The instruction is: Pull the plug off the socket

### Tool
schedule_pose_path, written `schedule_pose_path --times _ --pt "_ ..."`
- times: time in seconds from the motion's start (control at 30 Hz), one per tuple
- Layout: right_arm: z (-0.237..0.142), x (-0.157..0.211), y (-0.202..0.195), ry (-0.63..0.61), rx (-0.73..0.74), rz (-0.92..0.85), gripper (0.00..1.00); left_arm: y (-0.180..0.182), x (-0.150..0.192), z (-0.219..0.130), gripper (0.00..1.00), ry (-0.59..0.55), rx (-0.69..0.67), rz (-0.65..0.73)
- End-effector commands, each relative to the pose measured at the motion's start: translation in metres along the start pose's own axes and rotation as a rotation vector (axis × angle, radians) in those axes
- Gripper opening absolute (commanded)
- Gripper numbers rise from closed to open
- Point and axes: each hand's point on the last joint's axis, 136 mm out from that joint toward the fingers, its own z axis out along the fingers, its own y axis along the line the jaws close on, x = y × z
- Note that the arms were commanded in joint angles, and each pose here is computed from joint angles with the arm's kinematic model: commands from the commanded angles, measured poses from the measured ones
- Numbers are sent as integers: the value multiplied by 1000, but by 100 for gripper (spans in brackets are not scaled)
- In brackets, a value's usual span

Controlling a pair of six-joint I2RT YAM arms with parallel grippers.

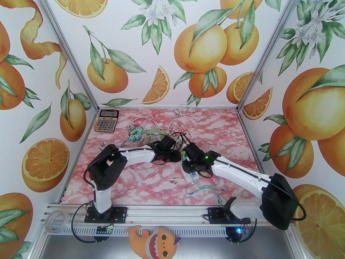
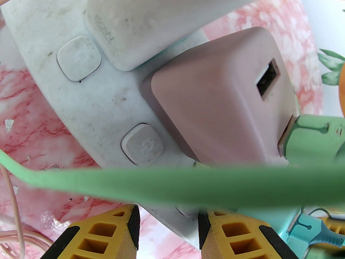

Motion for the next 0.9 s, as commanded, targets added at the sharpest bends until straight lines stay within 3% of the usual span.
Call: schedule_pose_path --times 0.0,0.4,0.7,0.87 --pt "-12 -6 -9 -34 55 22 21 42 29 7 41 107 -157 -6" --pt "-62 -12 -47 -152 57 186 23 40 11 -11 42 65 -145 -1" --pt "-61 -4 -60 -140 87 233 25 32 5 -18 44 55 -125 11" --pt "-49 7 -84 -90 235 251 25 28 6 -21 46 52 -112 16"
